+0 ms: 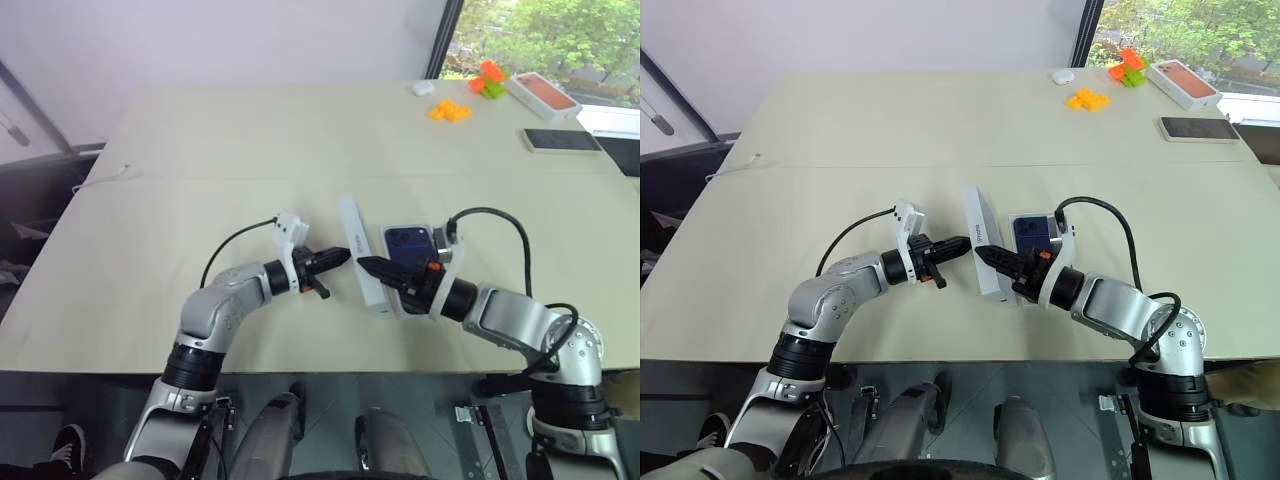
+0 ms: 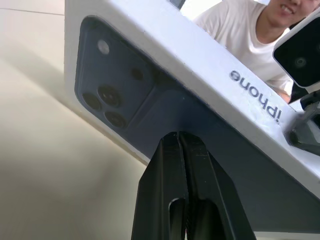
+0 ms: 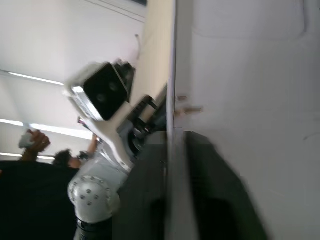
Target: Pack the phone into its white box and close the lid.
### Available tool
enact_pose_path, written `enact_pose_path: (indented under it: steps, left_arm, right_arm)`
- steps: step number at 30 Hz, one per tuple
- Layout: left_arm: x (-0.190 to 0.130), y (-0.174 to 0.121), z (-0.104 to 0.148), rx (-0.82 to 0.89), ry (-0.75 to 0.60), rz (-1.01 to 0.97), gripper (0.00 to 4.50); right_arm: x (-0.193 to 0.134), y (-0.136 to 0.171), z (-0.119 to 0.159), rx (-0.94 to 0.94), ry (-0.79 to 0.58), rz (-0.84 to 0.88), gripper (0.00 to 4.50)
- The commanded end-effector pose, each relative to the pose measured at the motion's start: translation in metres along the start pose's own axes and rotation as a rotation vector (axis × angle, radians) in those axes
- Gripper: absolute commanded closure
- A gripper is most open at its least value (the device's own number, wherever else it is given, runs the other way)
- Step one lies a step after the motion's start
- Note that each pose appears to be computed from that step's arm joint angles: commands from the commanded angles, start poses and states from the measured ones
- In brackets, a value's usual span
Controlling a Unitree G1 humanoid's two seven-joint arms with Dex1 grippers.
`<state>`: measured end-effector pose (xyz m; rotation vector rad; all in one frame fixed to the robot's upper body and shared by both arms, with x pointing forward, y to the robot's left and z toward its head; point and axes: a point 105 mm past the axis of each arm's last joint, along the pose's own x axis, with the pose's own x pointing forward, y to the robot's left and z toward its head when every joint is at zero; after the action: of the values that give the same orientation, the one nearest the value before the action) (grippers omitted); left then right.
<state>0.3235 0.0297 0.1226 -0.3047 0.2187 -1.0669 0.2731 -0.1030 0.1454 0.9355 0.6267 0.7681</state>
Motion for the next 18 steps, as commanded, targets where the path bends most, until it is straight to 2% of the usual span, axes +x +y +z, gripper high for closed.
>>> enact_pose_path:
  steps: [1, 2, 3, 4, 10, 14, 18]
  left_arm:
    - [0.007, -0.008, 0.007, 0.035, -0.029, -0.035, 4.5]
    - [0.008, -0.008, 0.007, 0.045, -0.03, -0.035, 4.5]
    - [0.009, -0.008, 0.007, 0.047, -0.028, -0.035, 4.5]
    - [0.01, -0.008, 0.007, 0.041, -0.028, -0.037, 4.5]
    - [0.014, -0.01, 0.01, 0.053, -0.036, -0.051, 4.5]
    - [0.014, -0.011, 0.01, 0.052, -0.035, -0.059, 4.5]
    - [0.016, -0.013, 0.007, 0.049, -0.03, -0.065, 4.5]
  right_arm:
    - [0.0, 0.009, 0.001, -0.016, 0.005, 0.039, 1.79]
    - [0.001, 0.012, 0.001, -0.021, 0.008, 0.051, 1.36]
    - [0.001, 0.013, 0.002, -0.031, 0.012, 0.052, 0.74]
    - [0.001, 0.012, 0.005, -0.036, 0.002, 0.038, 0.36]
    - [-0.018, 0.014, 0.039, -0.251, 0.06, -0.034, 0.36]
    - [-0.032, 0.025, 0.055, -0.399, 0.115, -0.001, 0.36]
    - [-0.045, 0.017, 0.069, -0.611, 0.167, -0.061, 0.36]
